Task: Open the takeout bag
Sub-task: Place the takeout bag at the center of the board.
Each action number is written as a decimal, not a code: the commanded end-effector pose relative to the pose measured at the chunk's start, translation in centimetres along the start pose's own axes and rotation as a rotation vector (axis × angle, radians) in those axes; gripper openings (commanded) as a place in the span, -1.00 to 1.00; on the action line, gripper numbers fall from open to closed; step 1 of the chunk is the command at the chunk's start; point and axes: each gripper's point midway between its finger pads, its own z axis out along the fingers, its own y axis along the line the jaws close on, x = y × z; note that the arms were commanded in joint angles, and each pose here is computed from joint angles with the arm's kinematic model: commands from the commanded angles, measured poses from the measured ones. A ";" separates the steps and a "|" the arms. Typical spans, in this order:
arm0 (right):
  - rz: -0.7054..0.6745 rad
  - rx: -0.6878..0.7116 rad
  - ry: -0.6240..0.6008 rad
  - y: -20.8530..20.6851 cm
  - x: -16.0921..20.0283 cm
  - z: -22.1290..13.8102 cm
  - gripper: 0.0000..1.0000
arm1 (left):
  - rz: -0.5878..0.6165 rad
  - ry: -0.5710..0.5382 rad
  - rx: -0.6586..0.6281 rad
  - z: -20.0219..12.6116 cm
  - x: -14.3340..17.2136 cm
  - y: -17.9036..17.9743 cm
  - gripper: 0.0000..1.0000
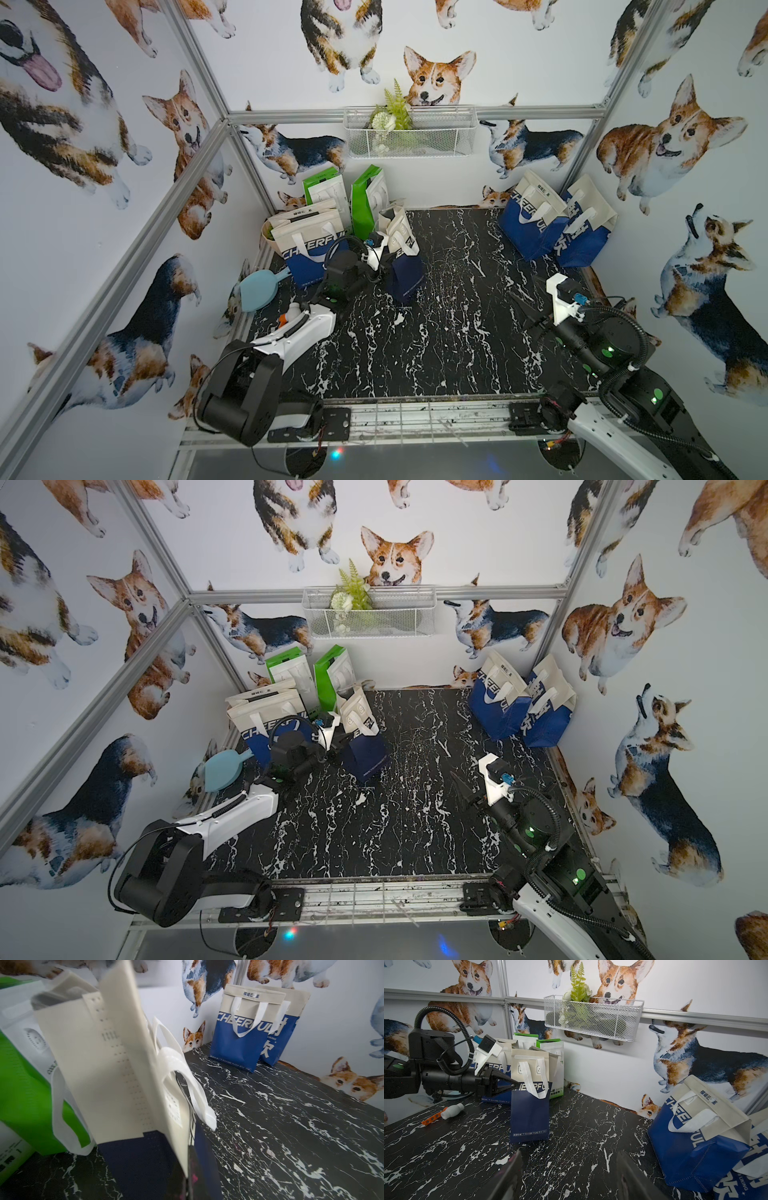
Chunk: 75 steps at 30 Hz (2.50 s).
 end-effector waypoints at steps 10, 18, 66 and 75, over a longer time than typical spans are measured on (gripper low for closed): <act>0.030 -0.041 0.005 0.7 0.0 0.4 0.43 | 0.212 -0.084 -0.159 0.8 -3.6 6.2 -1.00; 0.042 -0.083 0.031 1.5 0.5 1.0 0.42 | 0.307 -0.096 -0.210 1.8 -4.4 9.3 -1.00; 0.129 0.094 0.227 -1.0 2.2 4.1 0.40 | -0.520 0.025 -0.100 -13.2 -2.3 -0.5 0.23; 0.121 0.344 0.385 -5.0 4.5 10.3 0.47 | -0.341 0.014 -0.123 -22.1 -4.1 -4.6 0.33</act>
